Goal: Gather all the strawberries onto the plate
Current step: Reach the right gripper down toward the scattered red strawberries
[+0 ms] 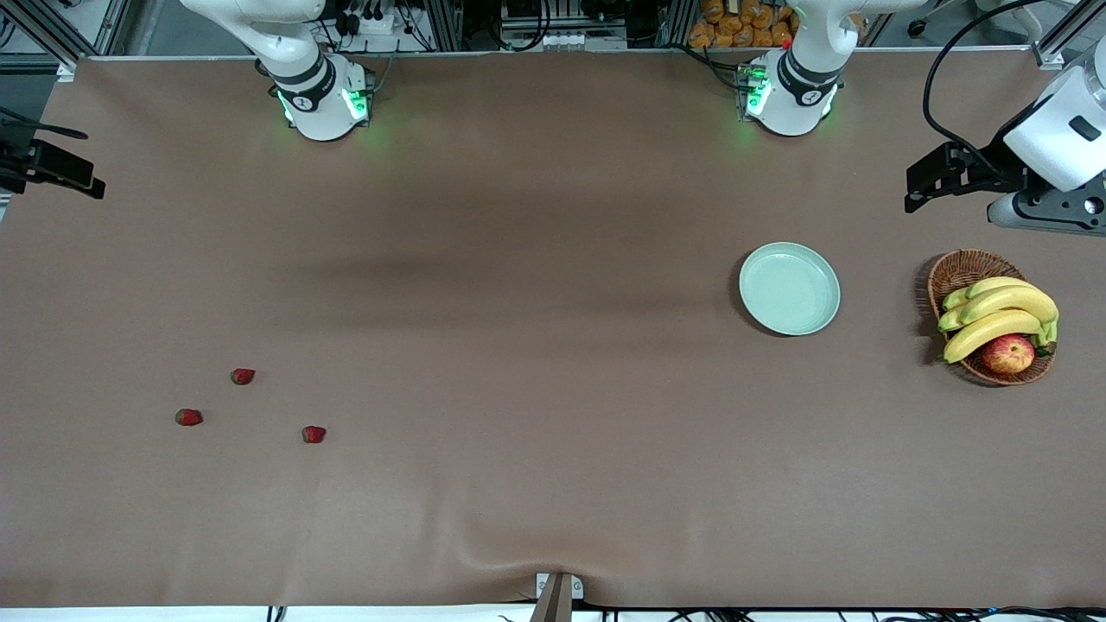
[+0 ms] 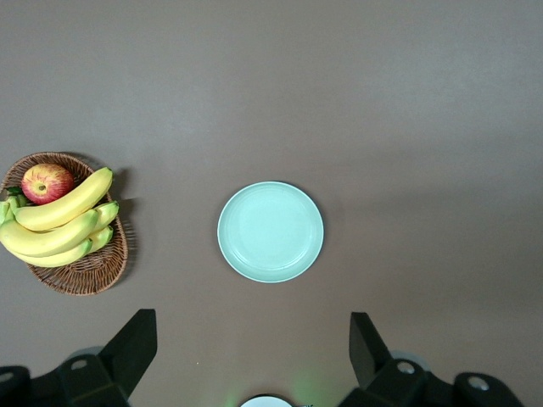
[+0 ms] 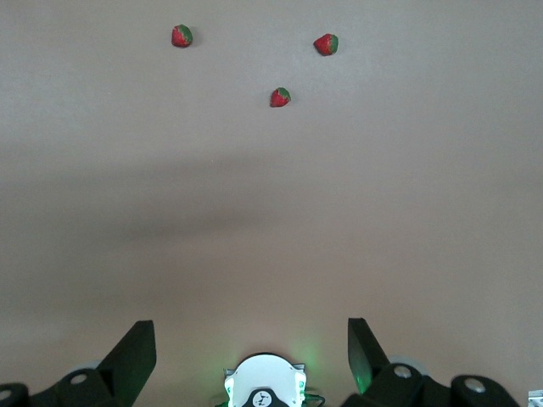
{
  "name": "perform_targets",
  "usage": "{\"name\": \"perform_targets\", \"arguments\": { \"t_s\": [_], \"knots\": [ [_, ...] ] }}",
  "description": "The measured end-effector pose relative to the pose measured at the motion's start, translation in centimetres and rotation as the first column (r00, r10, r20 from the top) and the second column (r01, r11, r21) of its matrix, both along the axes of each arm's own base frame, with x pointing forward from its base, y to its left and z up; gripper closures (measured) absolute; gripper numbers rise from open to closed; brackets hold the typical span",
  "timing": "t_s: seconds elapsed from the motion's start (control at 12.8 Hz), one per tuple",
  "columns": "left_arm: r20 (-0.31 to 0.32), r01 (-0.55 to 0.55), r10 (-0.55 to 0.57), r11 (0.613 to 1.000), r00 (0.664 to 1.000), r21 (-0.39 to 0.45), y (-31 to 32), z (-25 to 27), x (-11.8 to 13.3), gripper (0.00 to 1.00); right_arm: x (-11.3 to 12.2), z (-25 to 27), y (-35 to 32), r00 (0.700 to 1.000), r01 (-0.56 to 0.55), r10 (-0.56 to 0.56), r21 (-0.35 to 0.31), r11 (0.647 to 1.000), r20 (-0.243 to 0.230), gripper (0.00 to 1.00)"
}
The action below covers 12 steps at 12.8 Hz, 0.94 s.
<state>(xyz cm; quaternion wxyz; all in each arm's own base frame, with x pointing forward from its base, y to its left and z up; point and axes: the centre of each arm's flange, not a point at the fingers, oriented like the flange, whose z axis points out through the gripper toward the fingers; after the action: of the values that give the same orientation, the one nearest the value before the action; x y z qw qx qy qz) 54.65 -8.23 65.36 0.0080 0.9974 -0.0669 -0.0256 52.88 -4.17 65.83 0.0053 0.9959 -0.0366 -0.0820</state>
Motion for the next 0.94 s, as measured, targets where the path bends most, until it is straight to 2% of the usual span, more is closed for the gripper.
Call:
{"name": "perform_targets", "arguments": {
  "t_s": [0.63,0.78,0.94],
  "knots": [
    [0.001,0.038,-0.038,0.999,0.999,-0.002,-0.2,0.0,0.0,0.0,0.1,0.0,0.1,1.0,-0.002,0.002,0.0,1.0,0.013,0.0],
    [0.0,0.024,-0.024,1.0,1.0,-0.001,-0.1,-0.1,0.0,0.0,2.0,-2.1,-0.1,0.999,-0.003,0.003,-0.002,1.0,0.038,0.0],
    [-0.002,0.018,-0.018,1.0,1.0,-0.001,-0.1,-0.2,0.0,0.0,5.4,-6.4,-0.5,0.998,-0.002,0.002,-0.002,1.0,0.059,0.0]
  ]
}}
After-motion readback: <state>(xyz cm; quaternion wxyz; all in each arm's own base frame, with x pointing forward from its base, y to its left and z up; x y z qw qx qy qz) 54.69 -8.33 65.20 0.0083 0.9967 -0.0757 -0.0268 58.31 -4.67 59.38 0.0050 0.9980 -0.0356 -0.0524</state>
